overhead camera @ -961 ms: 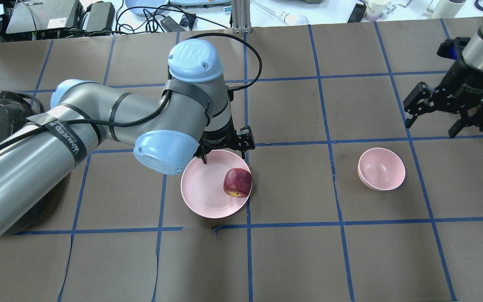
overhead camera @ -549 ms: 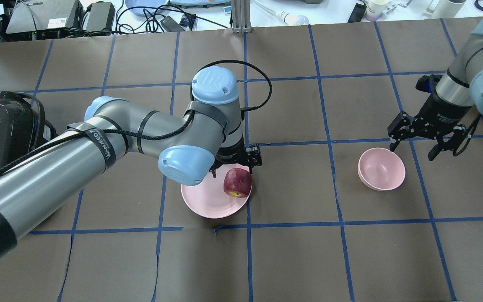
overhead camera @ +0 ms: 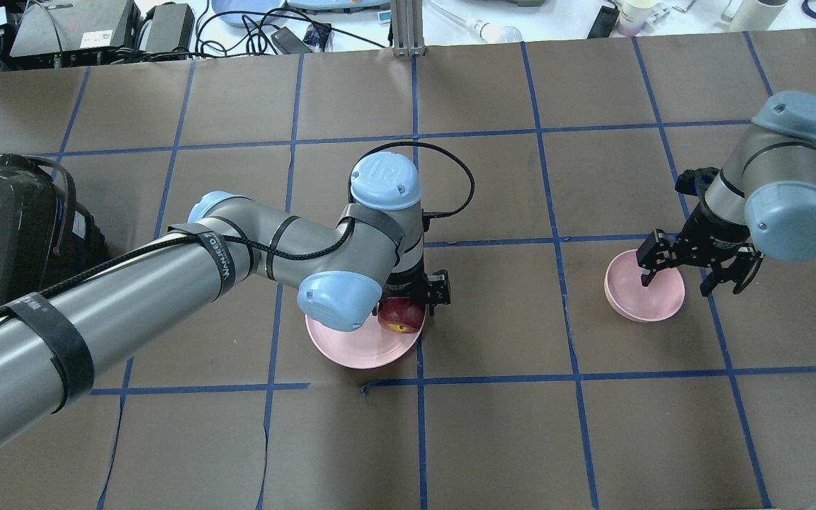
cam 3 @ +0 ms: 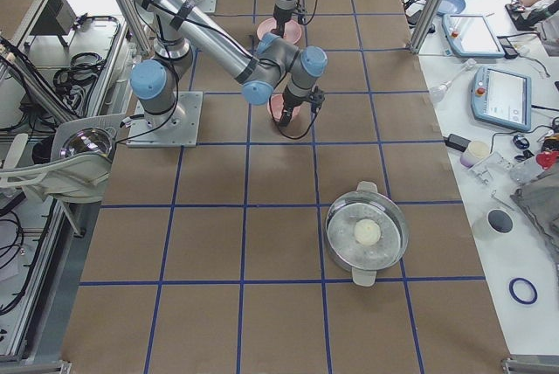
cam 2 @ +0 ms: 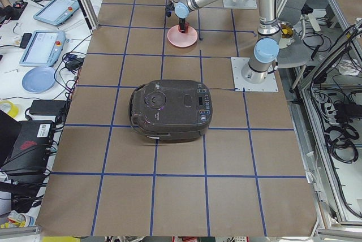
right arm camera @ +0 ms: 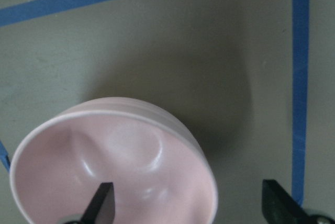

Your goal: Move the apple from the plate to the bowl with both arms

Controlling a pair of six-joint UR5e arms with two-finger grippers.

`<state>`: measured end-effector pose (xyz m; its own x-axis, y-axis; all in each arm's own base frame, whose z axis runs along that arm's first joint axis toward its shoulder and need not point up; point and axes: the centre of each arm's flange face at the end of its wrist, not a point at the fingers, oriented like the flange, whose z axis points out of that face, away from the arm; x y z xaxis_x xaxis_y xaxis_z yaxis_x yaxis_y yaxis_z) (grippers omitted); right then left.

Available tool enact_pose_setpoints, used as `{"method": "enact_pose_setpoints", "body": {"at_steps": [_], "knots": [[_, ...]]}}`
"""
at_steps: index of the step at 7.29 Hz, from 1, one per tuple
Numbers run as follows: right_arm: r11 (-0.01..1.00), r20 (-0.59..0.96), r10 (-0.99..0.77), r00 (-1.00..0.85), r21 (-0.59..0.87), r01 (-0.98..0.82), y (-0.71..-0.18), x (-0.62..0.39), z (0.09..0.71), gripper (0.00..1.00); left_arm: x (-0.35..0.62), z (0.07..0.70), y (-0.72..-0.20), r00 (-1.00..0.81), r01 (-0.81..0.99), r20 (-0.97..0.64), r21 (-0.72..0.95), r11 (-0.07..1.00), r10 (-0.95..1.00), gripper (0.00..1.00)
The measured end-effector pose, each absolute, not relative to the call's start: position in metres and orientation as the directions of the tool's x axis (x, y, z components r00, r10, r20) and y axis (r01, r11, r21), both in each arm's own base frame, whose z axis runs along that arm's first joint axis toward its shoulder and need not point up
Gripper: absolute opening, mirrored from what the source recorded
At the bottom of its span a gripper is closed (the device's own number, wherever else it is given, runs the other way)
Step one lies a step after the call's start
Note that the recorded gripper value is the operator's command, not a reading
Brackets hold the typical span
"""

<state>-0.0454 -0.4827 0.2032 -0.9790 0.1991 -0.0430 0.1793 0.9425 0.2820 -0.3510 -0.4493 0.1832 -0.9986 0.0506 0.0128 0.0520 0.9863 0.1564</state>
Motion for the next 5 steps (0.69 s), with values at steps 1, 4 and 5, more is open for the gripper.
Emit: {"method": "enact_pose_setpoints", "body": {"at_steps": [1,4,5], "knots": [[0.943,-0.044,0.195,-0.980,0.283,0.175,-0.480,-0.044,0.197,0.17,-0.352,0.181,-0.450,-0.998,0.065,0.018,0.146,0.987,0.063,0.48],[0.950,-0.053,0.159,-0.986,0.281,0.138,-0.480,-0.044,0.192,0.00,-0.349,0.199,-0.459,-0.996,0.074,0.051,0.097,0.993,0.069,0.45],[0.953,-0.056,0.147,-0.987,0.276,0.126,-0.481,-0.045,0.194,0.00,-0.339,0.211,-0.471,-0.995,0.062,0.077,0.081,0.995,0.056,0.45]]}}
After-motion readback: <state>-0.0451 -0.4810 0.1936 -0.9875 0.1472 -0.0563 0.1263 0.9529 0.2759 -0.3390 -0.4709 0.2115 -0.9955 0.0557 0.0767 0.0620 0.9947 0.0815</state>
